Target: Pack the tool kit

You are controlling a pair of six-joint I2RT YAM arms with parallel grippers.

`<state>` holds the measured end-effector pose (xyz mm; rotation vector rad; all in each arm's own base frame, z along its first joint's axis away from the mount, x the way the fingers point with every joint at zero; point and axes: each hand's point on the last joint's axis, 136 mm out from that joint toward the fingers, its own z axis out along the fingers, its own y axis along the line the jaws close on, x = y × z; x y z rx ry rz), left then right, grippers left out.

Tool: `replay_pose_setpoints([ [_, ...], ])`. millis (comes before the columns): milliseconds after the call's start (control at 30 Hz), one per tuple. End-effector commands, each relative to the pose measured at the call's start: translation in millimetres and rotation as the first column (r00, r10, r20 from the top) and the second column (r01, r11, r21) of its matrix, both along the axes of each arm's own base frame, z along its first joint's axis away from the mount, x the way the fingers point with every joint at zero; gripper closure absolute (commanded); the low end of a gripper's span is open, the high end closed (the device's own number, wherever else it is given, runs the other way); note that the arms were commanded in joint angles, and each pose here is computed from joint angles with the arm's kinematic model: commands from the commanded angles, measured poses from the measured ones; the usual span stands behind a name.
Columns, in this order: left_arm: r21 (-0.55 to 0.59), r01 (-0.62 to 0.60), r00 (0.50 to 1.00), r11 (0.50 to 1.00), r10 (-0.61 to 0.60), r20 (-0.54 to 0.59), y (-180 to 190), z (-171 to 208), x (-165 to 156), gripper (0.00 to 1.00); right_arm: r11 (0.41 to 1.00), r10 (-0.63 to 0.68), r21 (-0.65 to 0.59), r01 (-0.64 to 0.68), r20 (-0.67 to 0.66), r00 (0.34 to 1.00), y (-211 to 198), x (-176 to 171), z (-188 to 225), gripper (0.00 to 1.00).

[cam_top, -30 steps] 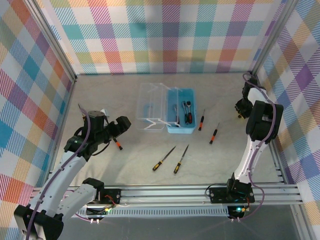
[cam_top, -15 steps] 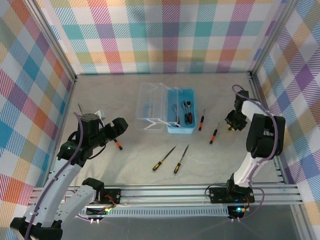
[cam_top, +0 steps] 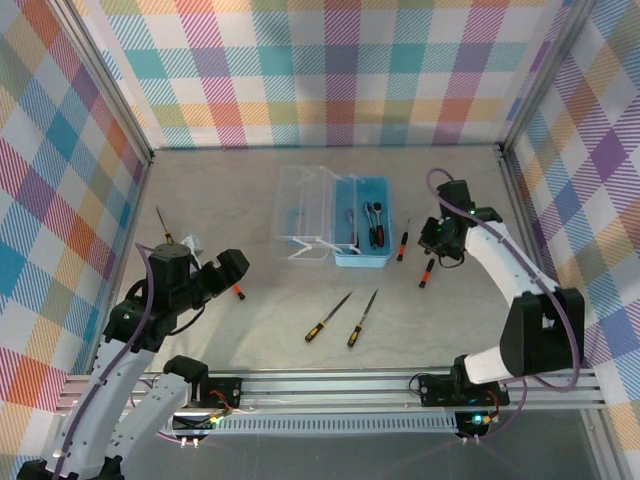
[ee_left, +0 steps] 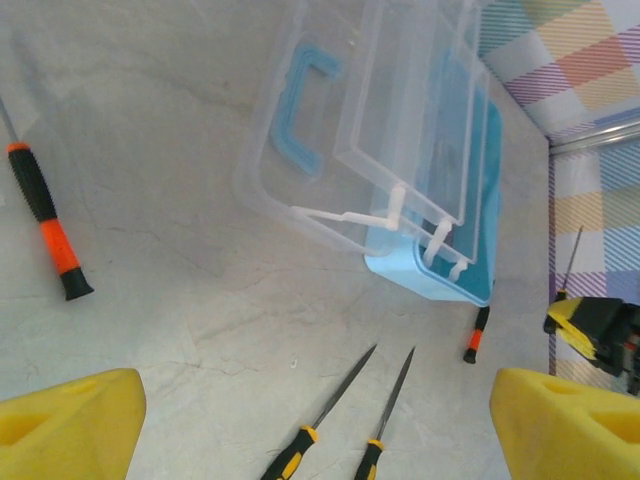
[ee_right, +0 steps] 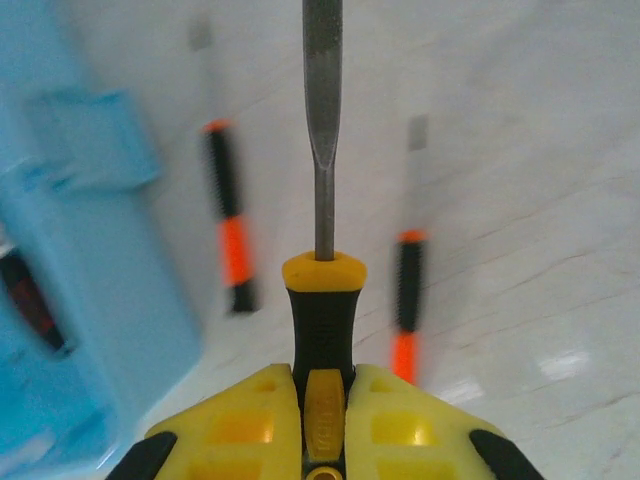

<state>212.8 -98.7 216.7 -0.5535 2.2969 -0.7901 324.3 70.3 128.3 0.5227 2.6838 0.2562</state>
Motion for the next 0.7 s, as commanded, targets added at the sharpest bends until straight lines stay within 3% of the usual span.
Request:
replay_pose_setpoints([
  [0, -0.009, -0.025, 0.998, 1.000, 0.024, -0.056, 1.4, -14.3, -4.6, 0.11, 0.989, 0.144, 0.007, -0.145, 0.057, 0.988, 39.3, -0.6, 31.0, 0.90],
  [233, 0.000, -0.018, 0.997, 1.000, 0.018, -0.077, -1.0, -6.6, 0.0, 0.11, 0.942, 0.320, 0.082, -0.327, 0.088, 0.943, 123.2, 19.3, 51.2, 0.91],
  [433, 0.002, -0.027, 0.997, 1.000, 0.027, -0.072, 2.6, -8.2, -5.8, 0.11, 0.850, 0.476, 0.215, -0.482, 0.079, 0.876, 196.1, 35.5, 41.9, 0.90],
  [667, 0.009, -0.018, 0.996, 1.000, 0.019, -0.082, 3.2, -5.7, -9.8, 0.11, 0.812, 0.525, 0.288, -0.508, 0.021, 0.851, 230.2, 57.6, 19.9, 0.89],
])
